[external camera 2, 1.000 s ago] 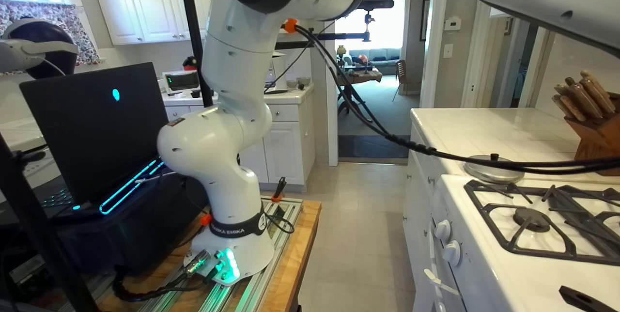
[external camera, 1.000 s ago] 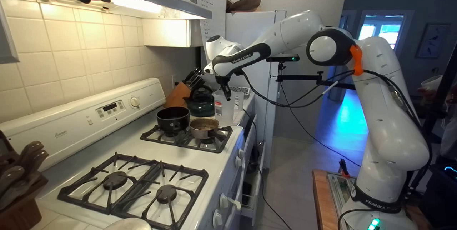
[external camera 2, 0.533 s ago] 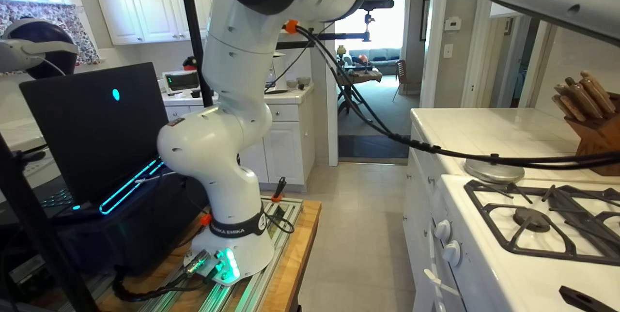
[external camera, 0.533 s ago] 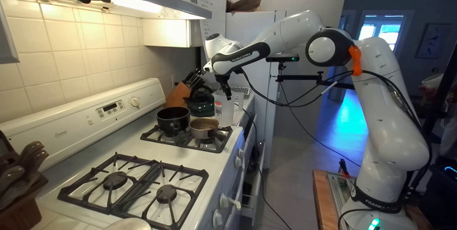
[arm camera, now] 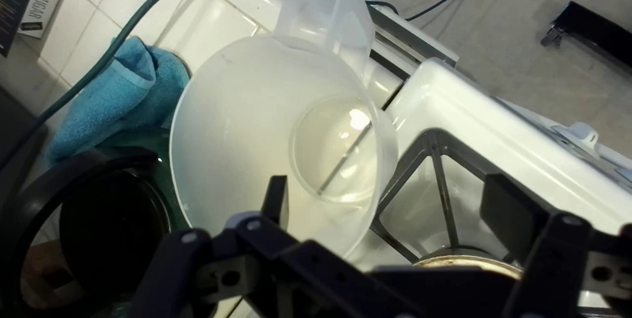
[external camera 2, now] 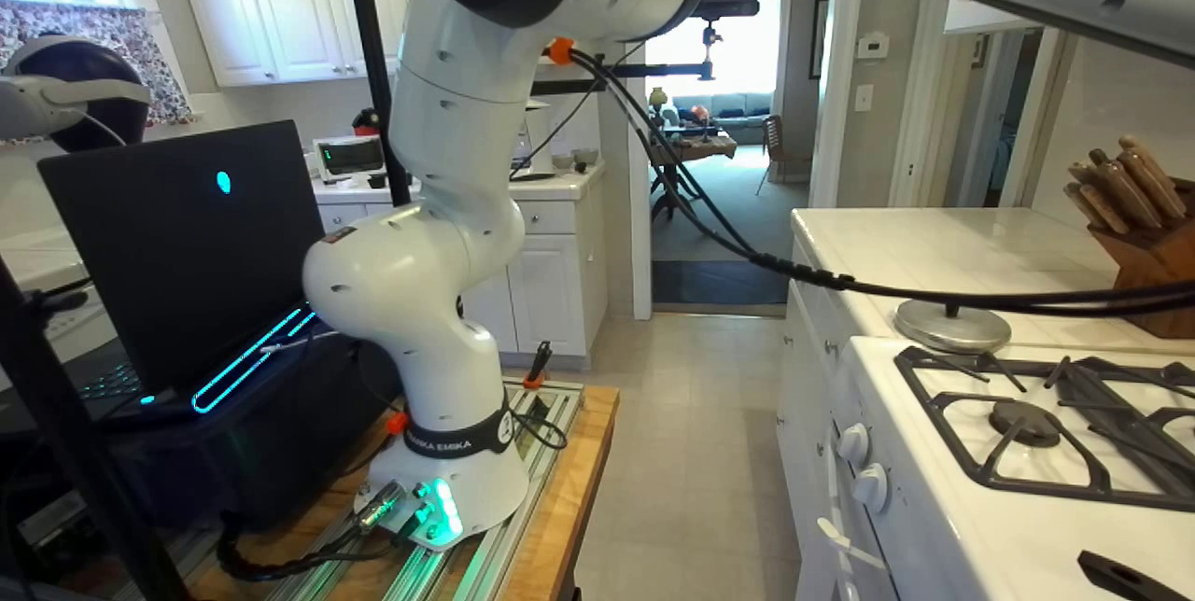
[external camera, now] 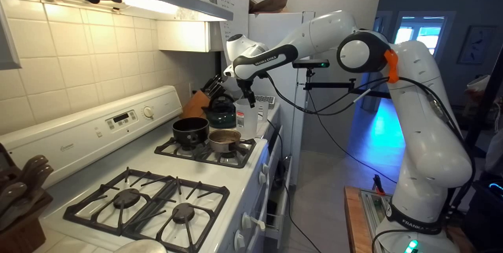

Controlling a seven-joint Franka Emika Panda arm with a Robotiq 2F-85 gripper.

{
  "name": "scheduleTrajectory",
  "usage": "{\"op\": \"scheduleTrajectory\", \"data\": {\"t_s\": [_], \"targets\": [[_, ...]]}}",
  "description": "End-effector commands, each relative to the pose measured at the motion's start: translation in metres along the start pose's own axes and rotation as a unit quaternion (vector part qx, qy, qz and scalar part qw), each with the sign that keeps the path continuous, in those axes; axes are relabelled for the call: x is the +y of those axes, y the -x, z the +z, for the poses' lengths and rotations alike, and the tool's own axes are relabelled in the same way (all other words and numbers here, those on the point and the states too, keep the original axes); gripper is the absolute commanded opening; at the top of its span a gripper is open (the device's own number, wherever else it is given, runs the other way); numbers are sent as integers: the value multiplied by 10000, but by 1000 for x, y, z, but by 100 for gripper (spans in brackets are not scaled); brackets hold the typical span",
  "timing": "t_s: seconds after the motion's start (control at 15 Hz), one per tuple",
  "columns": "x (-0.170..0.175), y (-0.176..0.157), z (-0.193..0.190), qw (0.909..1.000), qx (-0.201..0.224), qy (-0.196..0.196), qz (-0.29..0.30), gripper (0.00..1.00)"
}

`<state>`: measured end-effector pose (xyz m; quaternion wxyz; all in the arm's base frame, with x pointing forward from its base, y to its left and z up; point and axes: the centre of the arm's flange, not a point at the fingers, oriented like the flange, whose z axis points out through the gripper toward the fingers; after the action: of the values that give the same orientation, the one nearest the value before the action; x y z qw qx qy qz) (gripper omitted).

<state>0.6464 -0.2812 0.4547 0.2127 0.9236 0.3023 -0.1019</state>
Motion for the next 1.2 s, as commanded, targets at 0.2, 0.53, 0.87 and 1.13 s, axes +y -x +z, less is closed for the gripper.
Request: {"op": "scheduleTrajectory", "data": {"t_s": [0.2,0.53,0.87,1.13], "targets": [[-16,5,-17,9985,257,53,-482,100],[-21,17,-19,9953,613,14,-756,100],[-18,43,1,9921,915,-142,-849,100],[-11,64,12,9895,944,-43,-1089,100]]}}
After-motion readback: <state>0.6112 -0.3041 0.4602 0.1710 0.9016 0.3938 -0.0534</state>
